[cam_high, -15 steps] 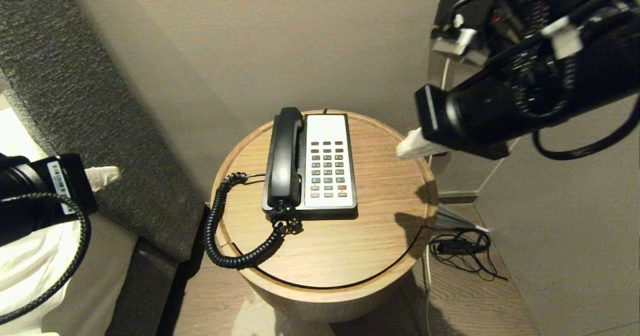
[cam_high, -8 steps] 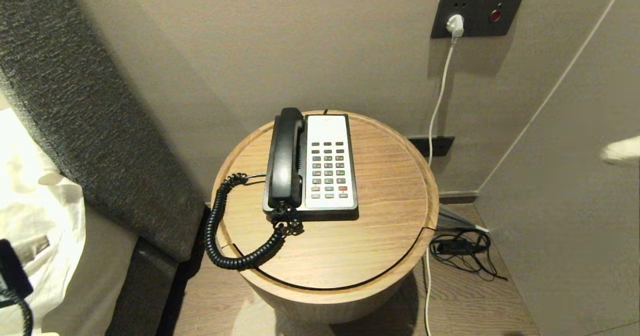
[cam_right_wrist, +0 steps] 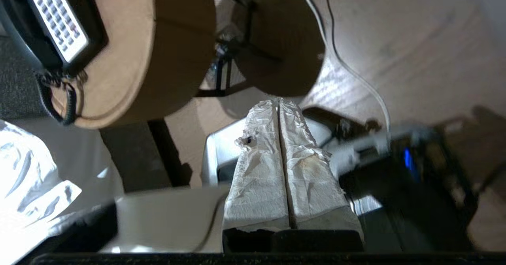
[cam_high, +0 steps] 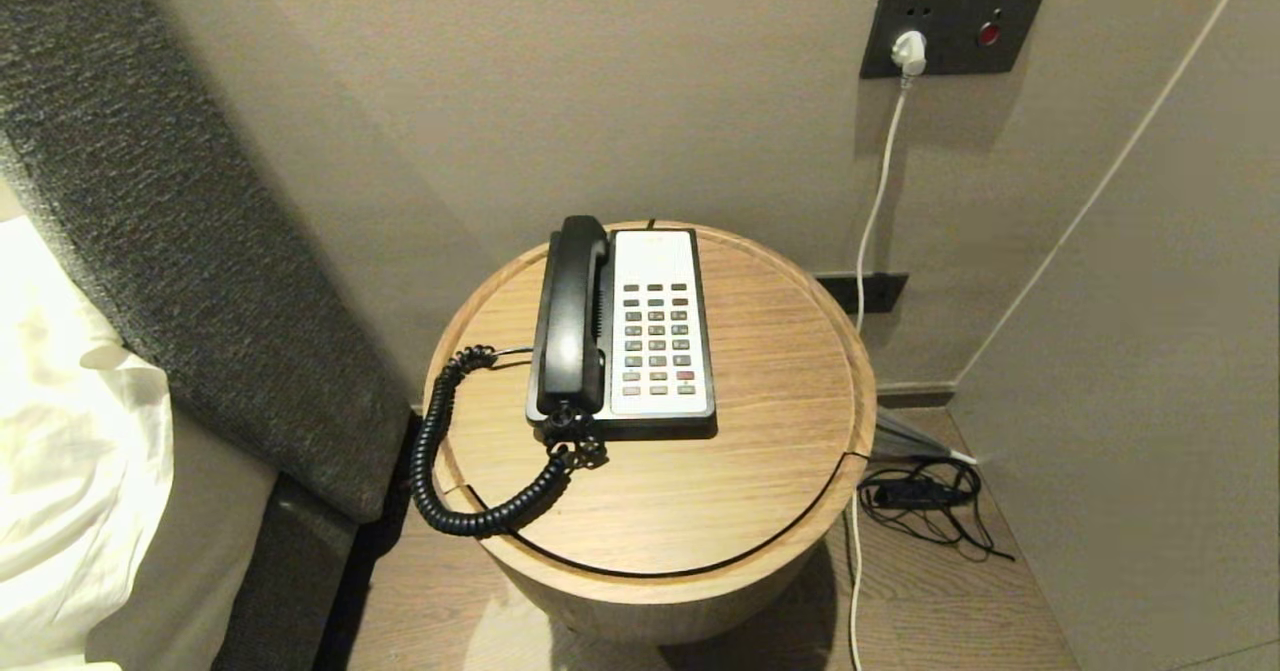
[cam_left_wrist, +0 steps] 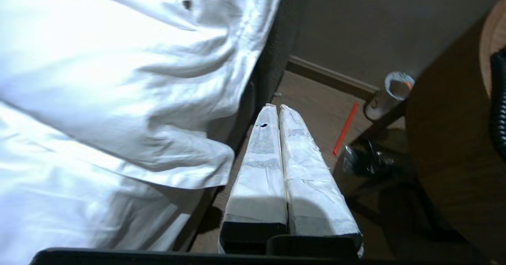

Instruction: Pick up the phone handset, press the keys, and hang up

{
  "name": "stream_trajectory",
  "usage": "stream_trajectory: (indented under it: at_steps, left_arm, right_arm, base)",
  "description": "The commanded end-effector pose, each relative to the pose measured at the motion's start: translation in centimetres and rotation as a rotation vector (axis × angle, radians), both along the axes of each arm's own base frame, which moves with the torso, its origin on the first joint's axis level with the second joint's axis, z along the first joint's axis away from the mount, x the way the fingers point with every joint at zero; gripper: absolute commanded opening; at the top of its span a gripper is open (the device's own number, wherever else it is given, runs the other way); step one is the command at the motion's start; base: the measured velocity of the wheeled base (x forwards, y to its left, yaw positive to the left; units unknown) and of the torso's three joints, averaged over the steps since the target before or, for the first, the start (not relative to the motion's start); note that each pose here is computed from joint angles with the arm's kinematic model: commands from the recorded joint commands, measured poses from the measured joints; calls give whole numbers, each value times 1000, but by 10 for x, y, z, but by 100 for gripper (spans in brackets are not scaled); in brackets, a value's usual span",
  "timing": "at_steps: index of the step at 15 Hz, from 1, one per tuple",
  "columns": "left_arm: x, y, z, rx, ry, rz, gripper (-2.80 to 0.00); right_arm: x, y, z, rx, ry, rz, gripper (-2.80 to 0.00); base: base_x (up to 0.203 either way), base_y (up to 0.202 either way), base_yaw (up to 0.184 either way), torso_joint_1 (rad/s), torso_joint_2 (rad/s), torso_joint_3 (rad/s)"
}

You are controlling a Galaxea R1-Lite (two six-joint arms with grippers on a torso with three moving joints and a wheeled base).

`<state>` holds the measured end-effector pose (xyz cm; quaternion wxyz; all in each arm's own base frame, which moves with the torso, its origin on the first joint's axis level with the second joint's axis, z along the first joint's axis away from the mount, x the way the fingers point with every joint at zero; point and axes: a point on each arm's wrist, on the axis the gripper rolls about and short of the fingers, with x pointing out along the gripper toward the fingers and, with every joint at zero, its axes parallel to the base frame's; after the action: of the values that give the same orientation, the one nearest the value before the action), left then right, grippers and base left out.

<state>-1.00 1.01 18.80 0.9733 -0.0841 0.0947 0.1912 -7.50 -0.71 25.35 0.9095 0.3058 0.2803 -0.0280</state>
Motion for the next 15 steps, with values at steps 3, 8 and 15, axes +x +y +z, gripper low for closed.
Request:
stream_trajectory:
  at_steps: [3, 8, 15]
  left_arm:
    - [-25, -3, -17, 43, -79, -70, -280]
    - [-26, -6, -43, 107, -42, -196, -280]
    - [-25, -9, -86, 166, 17, -316, -280]
  right_arm:
    - [-41, 3, -32, 19, -77, -33, -280]
    - [-53, 6, -54, 32, -56, 13, -280]
    - [-46, 11, -101, -135, -76, 58, -280]
  base:
    - [0, 0, 0, 0, 0, 0]
    - [0, 0, 0, 0, 0, 0]
    - [0, 0, 0, 0, 0, 0]
